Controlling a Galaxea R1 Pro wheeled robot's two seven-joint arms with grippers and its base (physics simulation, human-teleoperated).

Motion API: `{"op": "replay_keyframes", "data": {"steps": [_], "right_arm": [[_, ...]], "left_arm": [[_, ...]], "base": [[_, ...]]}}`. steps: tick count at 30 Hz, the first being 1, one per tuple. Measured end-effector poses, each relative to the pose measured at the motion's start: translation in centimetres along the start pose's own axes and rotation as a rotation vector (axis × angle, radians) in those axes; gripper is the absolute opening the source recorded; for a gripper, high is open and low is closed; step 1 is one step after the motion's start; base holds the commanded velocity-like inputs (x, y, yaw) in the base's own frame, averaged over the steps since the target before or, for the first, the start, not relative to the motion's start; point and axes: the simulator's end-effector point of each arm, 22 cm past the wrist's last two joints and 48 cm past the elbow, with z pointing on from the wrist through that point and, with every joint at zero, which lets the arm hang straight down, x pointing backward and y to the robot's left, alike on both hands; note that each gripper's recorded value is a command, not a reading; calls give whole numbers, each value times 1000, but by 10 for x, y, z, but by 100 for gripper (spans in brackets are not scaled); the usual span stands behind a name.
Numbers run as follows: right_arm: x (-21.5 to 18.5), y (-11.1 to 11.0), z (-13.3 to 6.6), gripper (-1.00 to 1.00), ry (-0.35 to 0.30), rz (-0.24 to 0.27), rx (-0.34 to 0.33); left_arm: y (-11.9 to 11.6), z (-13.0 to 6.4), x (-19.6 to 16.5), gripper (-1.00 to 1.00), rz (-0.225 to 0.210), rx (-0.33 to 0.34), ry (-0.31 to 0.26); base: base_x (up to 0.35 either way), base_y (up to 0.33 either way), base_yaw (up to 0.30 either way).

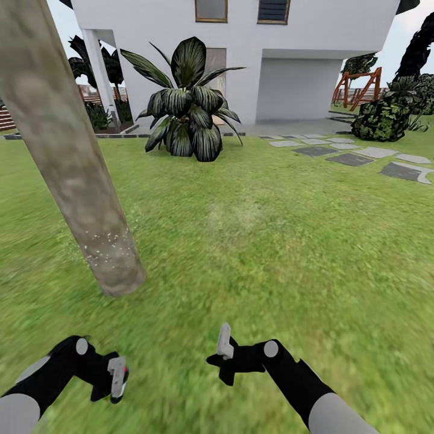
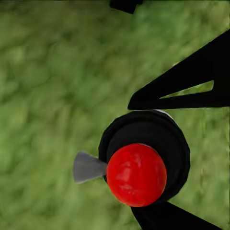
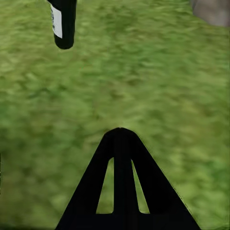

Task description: In the garden, pick up the pesticide atomizer on the floor and spray pesticide onto both trees until each tree trunk is fully covered.

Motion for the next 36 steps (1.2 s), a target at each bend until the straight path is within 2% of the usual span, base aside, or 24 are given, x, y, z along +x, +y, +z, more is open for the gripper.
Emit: {"op": "replay_keyframes", "data": {"steps": [3, 4, 5, 6, 7, 9, 10, 11, 13, 14, 15, 16, 19, 21, 23, 30, 33, 36], "right_arm": [[14, 1, -1, -100, 22, 23, 2], [31, -2, -3, -100, 47, 47, 20], [67, -22, -15, -100, 105, 81, 119], [106, -44, -32, -100, 169, 118, 238], [139, -58, -45, -100, 217, 176, 351], [202, -76, -79, -100, 279, 357, 596], [227, -76, -95, -100, 294, 434, 694], [245, -74, -108, -100, 299, 499, 770], [271, -64, -126, -100, 296, 605, 871], [280, -59, -132, -100, 294, 640, 904], [288, -54, -138, -100, 298, 661, 924], [292, -51, -141, 100, 301, 671, 935], [300, -42, -146, 100, 287, 690, 957], [302, -36, -151, 100, 237, 719, 998], [305, -30, -154, 100, 222, 734, 1014], [307, -26, -154, 100, 218, 742, 1018], [308, -25, -154, 100, 220, 744, 1019], [308, -25, -154, 100, 220, 745, 1018]], "left_arm": [[-6, 6, 11, -100, -37, 9, 8], [2, 8, 17, -100, -71, -37, 3], [18, 14, 27, -100, -148, -137, -14], [20, 28, 35, -100, -251, -196, -41], [20, 39, 42, -100, -348, -252, -61], [26, 50, 61, -100, -497, -375, -67], [29, 52, 68, -100, -570, -427, -77], [30, 54, 73, -100, -656, -466, -97], [32, 53, 82, -100, -828, -537, -163], [32, 53, 88, -100, -891, -580, -192], [26, 53, 99, -100, -937, -627, -200], [19, 52, 113, -100, -970, -679, -190], [-2, 47, 155, -100, -1038, -816, -117], [-15, 47, 170, -100, -1100, -851, -101], [-33, 52, 178, -100, -1133, -852, -92], [-43, 57, 176, -100, -1140, -845, -108], [-55, 78, 151, -100, -1139, -789, -120], [-56, 79, 149, -100, -1143, -787, -121]], "base": [[0, 0, 0], [0, 0, 0], [0, 0, 0], [0, 0, 0], [0, 0, 0], [0, 0, 0], [0, 0, 0], [0, 0, 0], [0, 0, 0], [0, 0, 0], [0, 0, 0], [0, 0, 0], [0, 0, 0], [0, 0, 0], [0, 0, 0], [0, 0, -17], [0, 0, -252], [0, 0, -295]]}}
